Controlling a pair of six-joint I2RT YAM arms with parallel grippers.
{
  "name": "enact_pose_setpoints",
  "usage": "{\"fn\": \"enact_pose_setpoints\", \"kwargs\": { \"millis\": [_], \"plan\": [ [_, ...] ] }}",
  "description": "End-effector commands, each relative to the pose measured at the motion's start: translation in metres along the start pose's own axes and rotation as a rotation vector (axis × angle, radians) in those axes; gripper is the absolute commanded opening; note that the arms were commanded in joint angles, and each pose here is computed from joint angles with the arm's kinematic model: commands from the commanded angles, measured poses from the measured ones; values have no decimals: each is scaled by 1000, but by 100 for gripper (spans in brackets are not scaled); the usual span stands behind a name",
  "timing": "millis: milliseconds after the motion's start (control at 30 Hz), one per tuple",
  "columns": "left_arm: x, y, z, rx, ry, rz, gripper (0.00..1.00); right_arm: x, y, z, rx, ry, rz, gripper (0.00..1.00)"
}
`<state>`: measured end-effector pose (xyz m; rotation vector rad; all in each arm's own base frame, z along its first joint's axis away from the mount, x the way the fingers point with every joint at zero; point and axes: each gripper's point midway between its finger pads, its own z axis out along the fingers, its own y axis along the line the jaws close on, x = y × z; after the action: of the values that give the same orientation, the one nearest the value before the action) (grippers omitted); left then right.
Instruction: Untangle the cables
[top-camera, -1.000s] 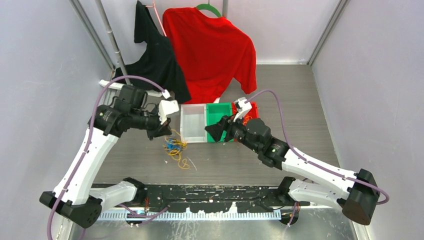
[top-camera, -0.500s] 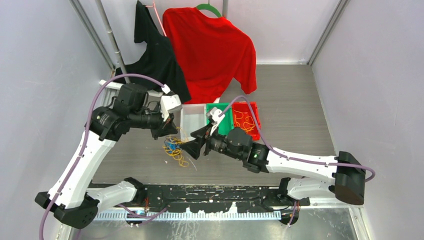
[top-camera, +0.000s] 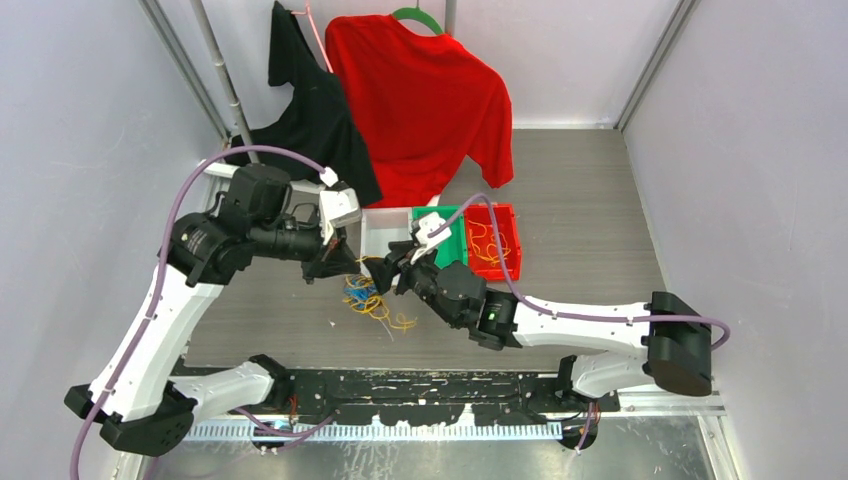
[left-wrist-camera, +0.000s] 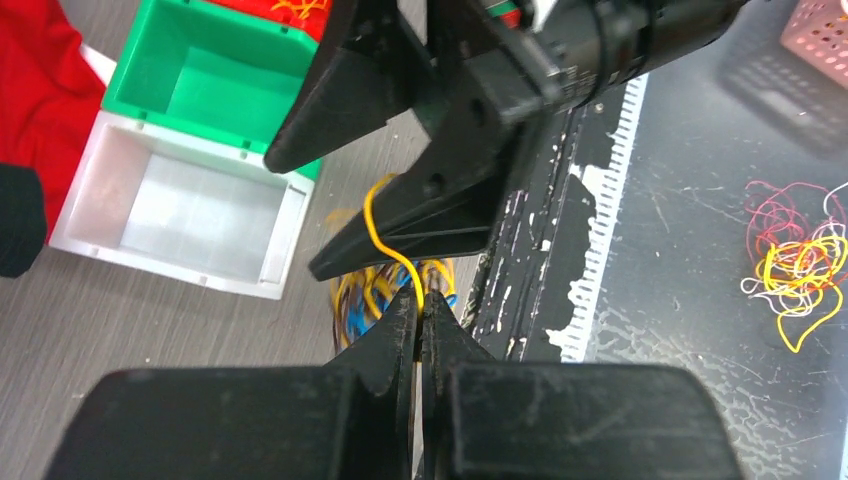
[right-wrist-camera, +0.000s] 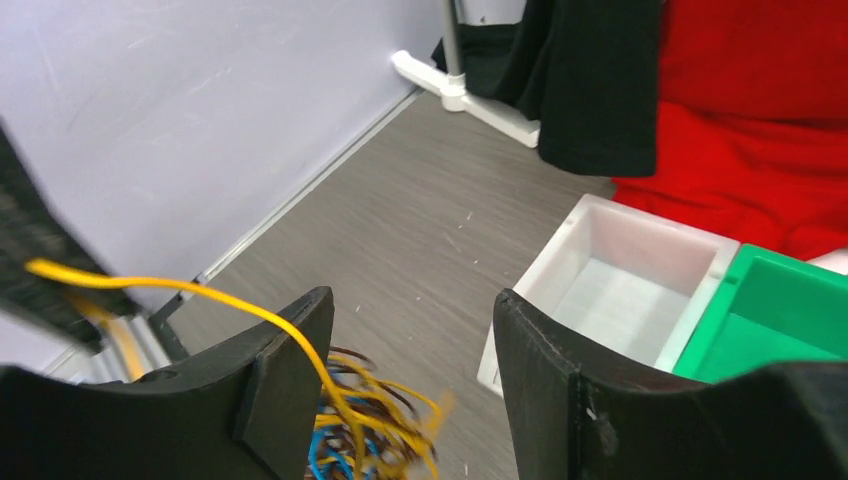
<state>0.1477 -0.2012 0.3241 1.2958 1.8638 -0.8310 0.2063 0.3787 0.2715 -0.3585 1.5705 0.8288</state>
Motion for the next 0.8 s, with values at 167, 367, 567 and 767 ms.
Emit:
{"fn": "enact_pose_setpoints", "kwargs": {
  "millis": [167,367,567,767],
  "plan": [
    [-31,-20,-6,95,-102,11,0,-15,12,17,9,-100,58,67],
    [-49,-22,-6,122,-159,22,0,1,10,24,39,-93,90,67],
    [-75,-35,-24,152,-221,68,0,39,-20,17,139,-53,68,65],
    [-104,-43,-47,137,-287,137,0,69,-43,6,203,-11,46,65]
  ]
}}
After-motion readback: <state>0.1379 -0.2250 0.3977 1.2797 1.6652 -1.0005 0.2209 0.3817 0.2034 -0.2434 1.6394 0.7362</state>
